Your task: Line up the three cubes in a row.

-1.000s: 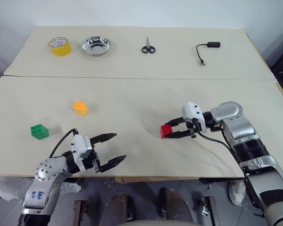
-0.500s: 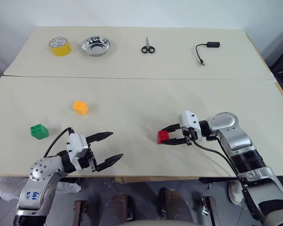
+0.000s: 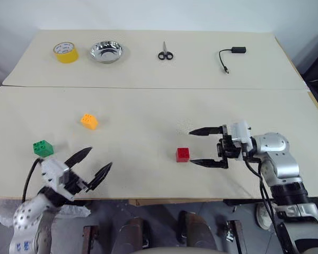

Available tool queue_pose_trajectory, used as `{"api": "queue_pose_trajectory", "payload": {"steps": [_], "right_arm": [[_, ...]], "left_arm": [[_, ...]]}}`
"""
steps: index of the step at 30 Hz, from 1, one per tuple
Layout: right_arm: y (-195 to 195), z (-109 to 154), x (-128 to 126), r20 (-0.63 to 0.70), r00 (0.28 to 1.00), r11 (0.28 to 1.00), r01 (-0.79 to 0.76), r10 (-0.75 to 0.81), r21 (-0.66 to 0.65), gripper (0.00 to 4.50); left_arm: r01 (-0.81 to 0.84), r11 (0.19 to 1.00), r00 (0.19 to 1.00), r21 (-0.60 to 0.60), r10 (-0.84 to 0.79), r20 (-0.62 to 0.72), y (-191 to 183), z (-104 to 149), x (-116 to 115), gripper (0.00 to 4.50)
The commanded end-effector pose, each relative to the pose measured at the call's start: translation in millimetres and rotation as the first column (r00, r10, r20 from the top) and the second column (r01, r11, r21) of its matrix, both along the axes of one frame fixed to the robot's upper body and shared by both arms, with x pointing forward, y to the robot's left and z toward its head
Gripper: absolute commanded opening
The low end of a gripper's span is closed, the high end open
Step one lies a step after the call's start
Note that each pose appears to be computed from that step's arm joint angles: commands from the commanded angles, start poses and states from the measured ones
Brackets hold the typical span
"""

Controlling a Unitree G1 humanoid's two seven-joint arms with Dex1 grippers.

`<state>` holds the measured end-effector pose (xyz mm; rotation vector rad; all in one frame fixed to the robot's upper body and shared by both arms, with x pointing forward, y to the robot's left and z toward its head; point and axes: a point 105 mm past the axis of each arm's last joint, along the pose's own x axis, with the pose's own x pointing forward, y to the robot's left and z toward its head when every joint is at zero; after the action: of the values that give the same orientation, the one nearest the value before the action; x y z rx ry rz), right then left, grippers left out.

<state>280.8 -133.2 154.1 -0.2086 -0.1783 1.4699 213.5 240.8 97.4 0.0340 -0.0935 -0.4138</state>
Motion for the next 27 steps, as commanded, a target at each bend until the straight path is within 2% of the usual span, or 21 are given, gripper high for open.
{"api": "queue_pose_trajectory", "payload": {"steps": [1,3,5,8,11,15,21,27], "right_arm": [[2.1,15.0,-7.1,0.029,0.999,0.995,0.02,-0.023,0.094,4.48],[6.6,12.5,-11.2,0.047,0.998,0.99,0.04,-0.047,0.132,4.48],[10.6,8.7,-13.0,0.054,0.996,0.986,0.06,-0.068,0.153,4.48],[16.5,5.6,-15.7,0.078,0.995,0.986,0.056,-0.069,0.159,4.48],[20.1,4.1,-16.7,0.168,0.984,0.991,0.037,-0.059,0.131,4.48],[19.5,7.5,-12.7,0.25,0.965,0.991,0.043,-0.074,0.128,4.48],[16.8,4.2,-17.5,0.23,0.973,0.997,-0.015,-0.004,0.079,4.48],[12.5,2.8,-17.0,0.193,0.981,0.998,-0.034,0.023,0.049,4.48]], "left_arm": [[-0.211,0.978,0.976,-0.004,0.211,0.057,26.1,10.2,-17.4,4.5],[-0.419,0.905,0.905,-0.074,0.422,0.041,53.8,5.3,-38.9,4.5],[-0.56,0.822,0.827,-0.105,0.563,-0.002,77.3,-6.6,-60.8,4.5],[-0.663,0.738,0.747,-0.128,0.663,-0.048,99.2,-20.8,-78.9,4.5],[-0.688,0.711,0.723,-0.142,0.688,-0.061,106.2,-27.0,-84.3,4.5],[-0.667,0.725,0.739,-0.173,0.673,-0.034,101.0,-20.0,-74.1,4.5],[-0.642,0.731,0.755,-0.233,0.656,-0.023,93.0,5.4,-32.0,4.5],[-0.68,0.708,0.727,-0.19,0.684,-0.051,97.8,22.1,9.9,4.5]]}}
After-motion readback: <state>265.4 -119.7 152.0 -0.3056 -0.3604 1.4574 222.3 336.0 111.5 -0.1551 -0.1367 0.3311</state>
